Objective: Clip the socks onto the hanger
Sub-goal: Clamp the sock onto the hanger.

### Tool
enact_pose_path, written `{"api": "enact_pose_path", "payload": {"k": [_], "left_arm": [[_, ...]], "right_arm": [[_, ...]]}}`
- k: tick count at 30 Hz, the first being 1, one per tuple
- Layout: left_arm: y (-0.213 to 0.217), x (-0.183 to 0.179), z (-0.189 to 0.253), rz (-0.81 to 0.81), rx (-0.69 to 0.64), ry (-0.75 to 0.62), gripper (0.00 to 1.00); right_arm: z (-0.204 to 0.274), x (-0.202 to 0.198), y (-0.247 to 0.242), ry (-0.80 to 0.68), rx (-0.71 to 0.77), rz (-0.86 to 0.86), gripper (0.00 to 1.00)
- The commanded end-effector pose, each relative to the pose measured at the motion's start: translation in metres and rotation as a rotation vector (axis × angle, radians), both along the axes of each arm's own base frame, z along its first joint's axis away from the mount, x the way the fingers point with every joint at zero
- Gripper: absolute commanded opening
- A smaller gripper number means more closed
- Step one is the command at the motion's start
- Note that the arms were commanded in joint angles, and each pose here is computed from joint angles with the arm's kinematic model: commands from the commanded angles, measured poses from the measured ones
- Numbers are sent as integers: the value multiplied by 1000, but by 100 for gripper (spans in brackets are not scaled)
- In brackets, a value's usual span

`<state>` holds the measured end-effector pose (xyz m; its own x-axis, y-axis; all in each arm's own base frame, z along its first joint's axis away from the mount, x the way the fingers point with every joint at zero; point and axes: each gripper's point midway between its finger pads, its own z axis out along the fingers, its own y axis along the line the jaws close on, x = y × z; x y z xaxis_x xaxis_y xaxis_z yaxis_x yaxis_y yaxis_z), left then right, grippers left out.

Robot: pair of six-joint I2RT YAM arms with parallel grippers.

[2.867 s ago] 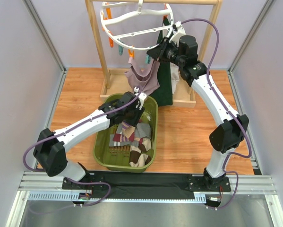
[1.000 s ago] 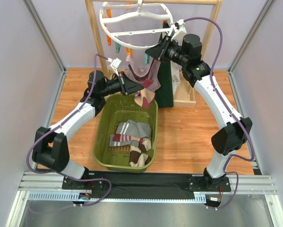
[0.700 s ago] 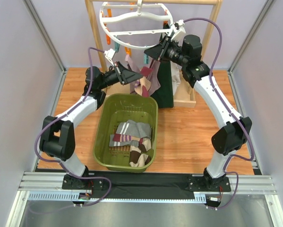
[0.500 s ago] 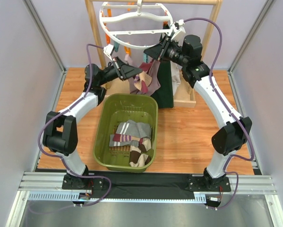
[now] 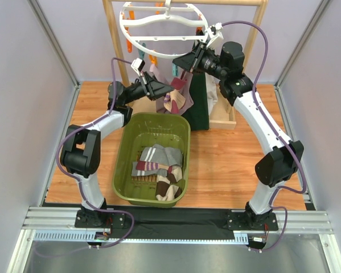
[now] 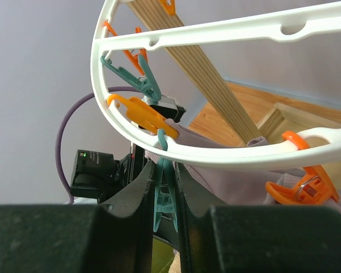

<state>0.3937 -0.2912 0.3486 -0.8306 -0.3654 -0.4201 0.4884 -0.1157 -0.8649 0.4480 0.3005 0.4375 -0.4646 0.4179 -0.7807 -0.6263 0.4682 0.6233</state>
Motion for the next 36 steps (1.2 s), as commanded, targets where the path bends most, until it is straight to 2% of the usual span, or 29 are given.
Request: {"api": "enact_pose_path", "payload": {"k": [1, 7, 16, 36], "left_arm": [[1, -17, 38, -42, -76, -120, 0], [2, -20, 48, -67, -113, -127, 0], [0, -28, 44, -102, -102, -116, 0], [3, -14, 71, -85, -222, -123, 0]], "right_arm": [[34, -15, -5, -83, 48, 20, 0], [33, -14, -8, -92, 52, 23, 0], [40, -12, -11, -121, 71, 31, 0], [39, -15, -12, -122, 71, 37, 0]]}}
